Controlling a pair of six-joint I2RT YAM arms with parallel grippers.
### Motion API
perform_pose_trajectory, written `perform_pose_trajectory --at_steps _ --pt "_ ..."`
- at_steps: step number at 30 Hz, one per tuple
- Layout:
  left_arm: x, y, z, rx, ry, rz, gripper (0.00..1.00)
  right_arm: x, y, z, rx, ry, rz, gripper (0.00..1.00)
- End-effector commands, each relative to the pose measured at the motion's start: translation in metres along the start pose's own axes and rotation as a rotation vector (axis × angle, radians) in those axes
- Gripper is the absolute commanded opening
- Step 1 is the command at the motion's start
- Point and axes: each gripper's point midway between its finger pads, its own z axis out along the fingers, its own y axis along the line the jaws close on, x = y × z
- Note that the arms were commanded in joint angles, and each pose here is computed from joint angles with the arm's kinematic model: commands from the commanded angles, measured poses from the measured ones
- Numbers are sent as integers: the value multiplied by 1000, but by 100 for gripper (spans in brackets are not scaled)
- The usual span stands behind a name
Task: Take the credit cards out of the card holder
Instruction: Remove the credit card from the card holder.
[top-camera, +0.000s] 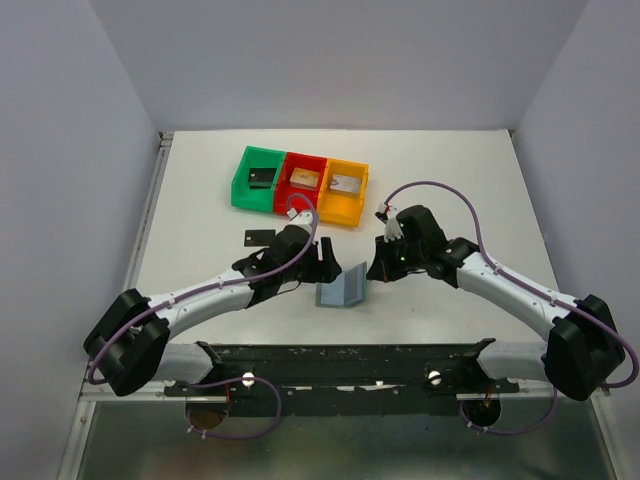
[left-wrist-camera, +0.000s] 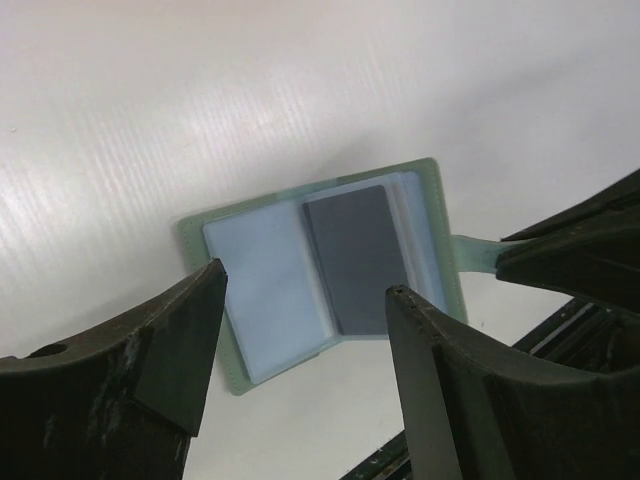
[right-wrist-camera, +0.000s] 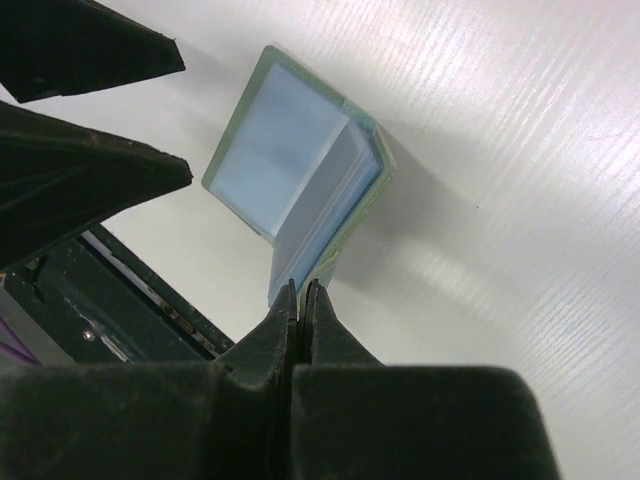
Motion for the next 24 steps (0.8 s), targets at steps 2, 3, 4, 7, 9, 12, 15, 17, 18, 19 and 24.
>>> perform_pose_trajectory --at_steps 2,3,4,7,9,12,15,17,18,19,24 --pt "-7 -40 2 207 -6 38 76 -8 5 -5 -20 -20 -21 0" --pt "-3 -47 5 237 18 44 76 -8 5 -5 -23 -18 -20 0" --pt "1 -52 7 257 42 53 76 -8 5 -4 -23 -18 -20 0" --pt "17 -63 17 275 105 88 75 -10 6 -5 -25 -20 -21 0" --pt "25 -63 23 260 129 99 75 -9 6 -4 -26 -17 -20 0" --pt "33 -61 29 238 157 107 75 -8 5 -4 -23 -15 -22 0" --pt "34 -57 31 219 154 106 74 -9 6 -5 -24 -16 -24 0" --pt "32 -55 30 203 147 106 74 -9 5 -5 -22 -15 -24 0" --pt "32 -53 30 192 143 107 74 -9 5 -5 -22 -15 -25 0" --pt "31 -52 29 184 137 106 74 -9 5 -4 -21 -14 -25 0" --pt "20 -47 21 169 75 90 74 -9 5 -5 -22 -15 -25 0"
